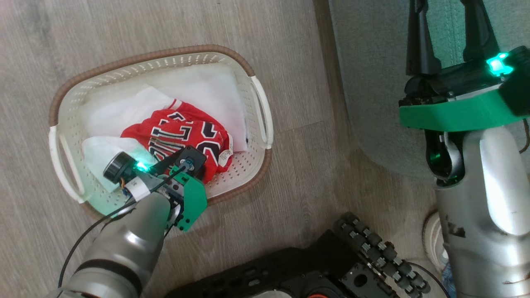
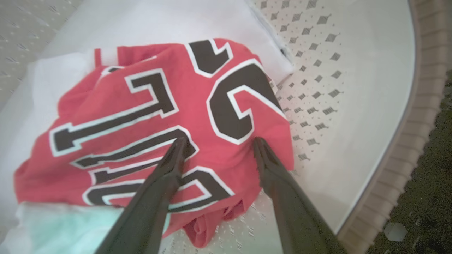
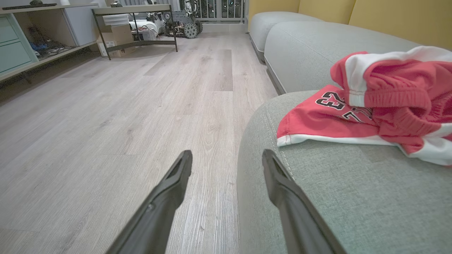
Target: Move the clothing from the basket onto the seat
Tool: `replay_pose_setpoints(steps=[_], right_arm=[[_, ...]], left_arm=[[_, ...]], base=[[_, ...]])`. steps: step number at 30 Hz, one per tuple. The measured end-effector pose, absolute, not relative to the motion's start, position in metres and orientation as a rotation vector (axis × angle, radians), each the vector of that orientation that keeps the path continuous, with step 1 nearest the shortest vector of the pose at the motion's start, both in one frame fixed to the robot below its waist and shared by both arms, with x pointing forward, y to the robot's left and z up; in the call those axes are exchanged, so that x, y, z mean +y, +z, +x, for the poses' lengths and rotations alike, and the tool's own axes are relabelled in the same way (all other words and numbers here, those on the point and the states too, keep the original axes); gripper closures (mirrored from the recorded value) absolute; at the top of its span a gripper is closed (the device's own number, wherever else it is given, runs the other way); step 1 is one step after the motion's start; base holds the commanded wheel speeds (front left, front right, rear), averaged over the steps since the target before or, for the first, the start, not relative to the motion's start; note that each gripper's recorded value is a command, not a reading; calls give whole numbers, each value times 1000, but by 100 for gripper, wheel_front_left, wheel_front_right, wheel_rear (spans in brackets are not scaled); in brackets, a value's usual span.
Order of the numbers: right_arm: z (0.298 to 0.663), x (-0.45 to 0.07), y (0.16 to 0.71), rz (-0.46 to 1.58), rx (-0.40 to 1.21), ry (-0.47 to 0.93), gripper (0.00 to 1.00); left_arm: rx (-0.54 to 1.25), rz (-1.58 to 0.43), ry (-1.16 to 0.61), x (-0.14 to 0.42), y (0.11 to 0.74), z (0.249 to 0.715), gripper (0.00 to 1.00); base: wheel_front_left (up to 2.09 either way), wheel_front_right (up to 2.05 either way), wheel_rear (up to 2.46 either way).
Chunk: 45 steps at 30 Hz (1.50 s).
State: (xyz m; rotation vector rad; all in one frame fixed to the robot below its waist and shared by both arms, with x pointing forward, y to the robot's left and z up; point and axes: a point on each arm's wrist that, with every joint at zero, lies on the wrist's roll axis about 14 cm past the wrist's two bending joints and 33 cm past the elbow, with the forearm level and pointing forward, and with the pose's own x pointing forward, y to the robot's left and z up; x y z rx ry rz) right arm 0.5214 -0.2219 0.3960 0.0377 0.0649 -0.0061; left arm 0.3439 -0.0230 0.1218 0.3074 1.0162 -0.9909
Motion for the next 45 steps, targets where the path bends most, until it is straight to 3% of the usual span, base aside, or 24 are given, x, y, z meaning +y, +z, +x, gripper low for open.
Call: replay_pose_setpoints(steps=[4,5,6,7,8,9,27,36,45], right_arm=[[520,-223,393,38,74,-8,0],[520,-223,392,37,77,-8,0],[519,-223,392,37,78,-7,0],[519,-223,391,38,80,-8,0],[519,-224,391,38,81,-9,0],[519,-225,391,39,81,-12,0],[513,-223,432,48,8,-16,0],[487,-221,459,51,-14,-26,0],[455,-214,494,63,-72,-19,0]], left_arm=[[1052,333,-989,-20,115,338,0],[1059,337,-988,-20,114,338,13],[1060,339,-988,-20,113,338,45],[1062,345,-986,-20,112,338,66],[1065,351,-985,-20,111,338,95],[1064,360,-982,-20,110,339,100],[828,283,-871,-26,173,397,100],[695,348,-884,-21,230,403,100],[527,341,-786,-11,305,432,100]], base=[[0,0,0],[0,0,0],[0,0,0],[0,0,0],[0,0,0],[0,0,0],[0,0,0],[0,0,0],[0,0,0]])
